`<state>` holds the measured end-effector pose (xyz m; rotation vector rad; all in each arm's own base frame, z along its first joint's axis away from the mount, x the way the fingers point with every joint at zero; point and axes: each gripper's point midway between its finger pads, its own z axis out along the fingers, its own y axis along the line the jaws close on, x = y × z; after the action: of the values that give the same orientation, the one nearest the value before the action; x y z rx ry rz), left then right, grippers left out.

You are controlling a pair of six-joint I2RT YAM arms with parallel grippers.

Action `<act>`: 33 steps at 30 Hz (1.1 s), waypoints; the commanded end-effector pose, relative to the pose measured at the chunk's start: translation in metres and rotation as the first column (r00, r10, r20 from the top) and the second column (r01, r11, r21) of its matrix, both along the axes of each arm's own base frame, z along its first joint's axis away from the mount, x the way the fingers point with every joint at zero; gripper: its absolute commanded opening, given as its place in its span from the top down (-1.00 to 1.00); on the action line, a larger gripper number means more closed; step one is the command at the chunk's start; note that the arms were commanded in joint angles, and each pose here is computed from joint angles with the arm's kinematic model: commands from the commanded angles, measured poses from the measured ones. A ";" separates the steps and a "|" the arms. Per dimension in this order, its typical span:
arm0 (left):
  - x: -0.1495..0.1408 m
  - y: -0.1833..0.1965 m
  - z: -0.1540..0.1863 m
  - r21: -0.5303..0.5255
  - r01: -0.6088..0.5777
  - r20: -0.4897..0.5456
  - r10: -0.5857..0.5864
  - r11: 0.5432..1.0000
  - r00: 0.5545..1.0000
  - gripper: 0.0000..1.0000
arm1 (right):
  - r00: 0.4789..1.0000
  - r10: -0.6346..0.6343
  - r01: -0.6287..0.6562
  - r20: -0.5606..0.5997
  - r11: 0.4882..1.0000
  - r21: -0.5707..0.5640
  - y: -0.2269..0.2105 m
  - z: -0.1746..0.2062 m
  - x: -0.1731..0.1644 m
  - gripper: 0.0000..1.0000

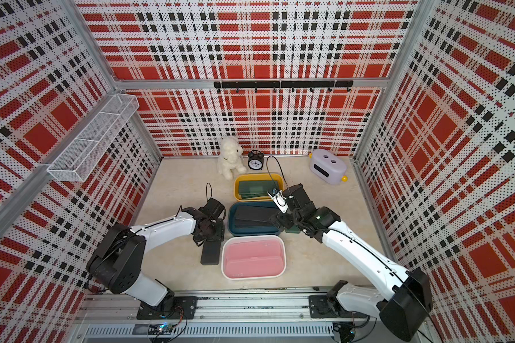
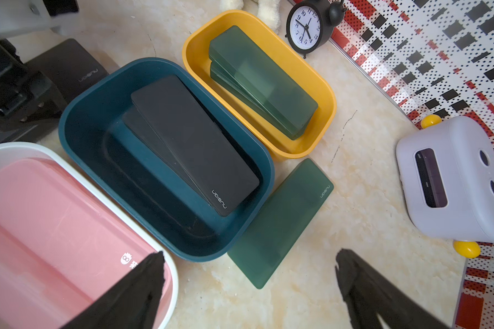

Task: Place the pencil cases by color into the storage box
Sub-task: Pick up the pencil case from the center of the board.

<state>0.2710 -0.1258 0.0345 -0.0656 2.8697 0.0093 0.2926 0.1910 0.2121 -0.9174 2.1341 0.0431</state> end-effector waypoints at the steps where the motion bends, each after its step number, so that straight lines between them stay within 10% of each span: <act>1: 0.017 0.001 0.036 -0.019 -0.037 0.135 0.039 0.999 0.990 -0.15 | 1.000 -0.001 0.001 0.010 1.000 0.019 0.000 0.003 0.001 -1.00; 15: 0.044 -0.004 0.108 -0.029 -0.044 0.365 0.051 0.999 0.930 -0.17 | 1.000 -0.024 0.024 0.019 0.999 0.036 -0.002 0.006 0.004 -0.99; 33: 0.069 -0.085 0.169 0.382 0.204 0.493 -0.386 0.901 0.780 -0.18 | 0.990 -0.139 0.136 0.027 0.986 0.092 -0.027 0.010 0.017 -0.99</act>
<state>0.3307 -0.2057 0.1819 0.3042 2.3183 0.2046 0.3064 0.1700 0.2128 -0.7767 2.1649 0.0446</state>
